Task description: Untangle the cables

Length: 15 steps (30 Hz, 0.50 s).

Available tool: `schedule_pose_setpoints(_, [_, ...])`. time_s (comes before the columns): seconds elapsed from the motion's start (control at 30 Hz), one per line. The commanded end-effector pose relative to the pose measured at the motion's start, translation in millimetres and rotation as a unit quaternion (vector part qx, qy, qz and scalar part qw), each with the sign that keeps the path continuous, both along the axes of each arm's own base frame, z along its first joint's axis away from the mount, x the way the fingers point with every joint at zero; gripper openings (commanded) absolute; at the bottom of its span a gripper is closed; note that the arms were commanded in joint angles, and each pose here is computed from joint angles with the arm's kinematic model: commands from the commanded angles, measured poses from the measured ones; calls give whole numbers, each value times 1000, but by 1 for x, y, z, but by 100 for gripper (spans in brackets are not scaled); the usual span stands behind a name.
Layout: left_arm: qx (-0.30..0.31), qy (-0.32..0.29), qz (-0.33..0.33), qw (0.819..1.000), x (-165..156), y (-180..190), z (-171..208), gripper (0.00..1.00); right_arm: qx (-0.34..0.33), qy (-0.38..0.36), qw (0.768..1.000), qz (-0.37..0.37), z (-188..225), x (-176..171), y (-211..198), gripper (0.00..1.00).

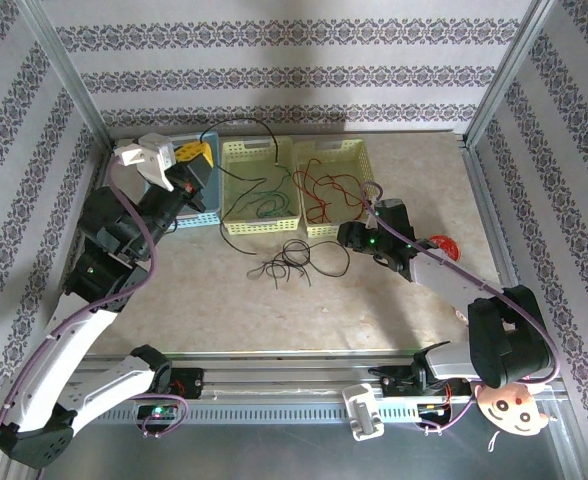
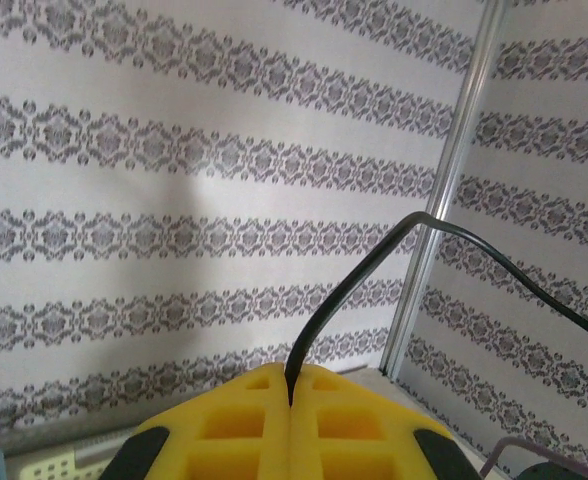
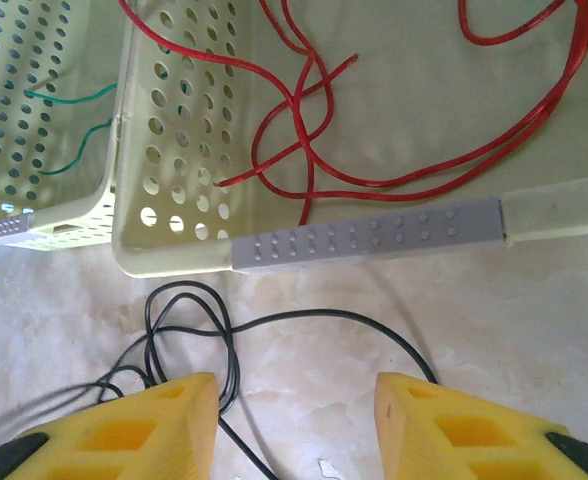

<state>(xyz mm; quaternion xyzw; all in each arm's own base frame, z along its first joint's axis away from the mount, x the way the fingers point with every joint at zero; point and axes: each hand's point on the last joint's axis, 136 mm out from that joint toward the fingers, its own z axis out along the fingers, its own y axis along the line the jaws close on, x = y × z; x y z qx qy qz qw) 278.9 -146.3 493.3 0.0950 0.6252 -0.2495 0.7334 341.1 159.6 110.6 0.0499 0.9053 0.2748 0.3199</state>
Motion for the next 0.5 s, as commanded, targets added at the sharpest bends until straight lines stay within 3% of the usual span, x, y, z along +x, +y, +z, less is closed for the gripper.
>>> schedule_pose_setpoints(0.0, [-1,-62,-4,998,-13,4,32,0,5,-16,1000,-5,6,2,-2,45])
schedule_pose_setpoints(0.07, [-3,-58,12,998,-8,8,31,0,5,-18,1000,-4,7,2,-2,45])
schedule_pose_setpoints(0.2, [-6,-8,128,992,24,38,12,0,6,-18,1000,3,7,1,0,45])
schedule_pose_setpoints(0.37, [39,107,246,963,84,70,-32,0,10,-19,1000,18,9,-1,4,45])
schedule_pose_setpoints(0.47, [14,194,267,944,127,92,-72,0,7,-23,999,26,11,-2,6,45])
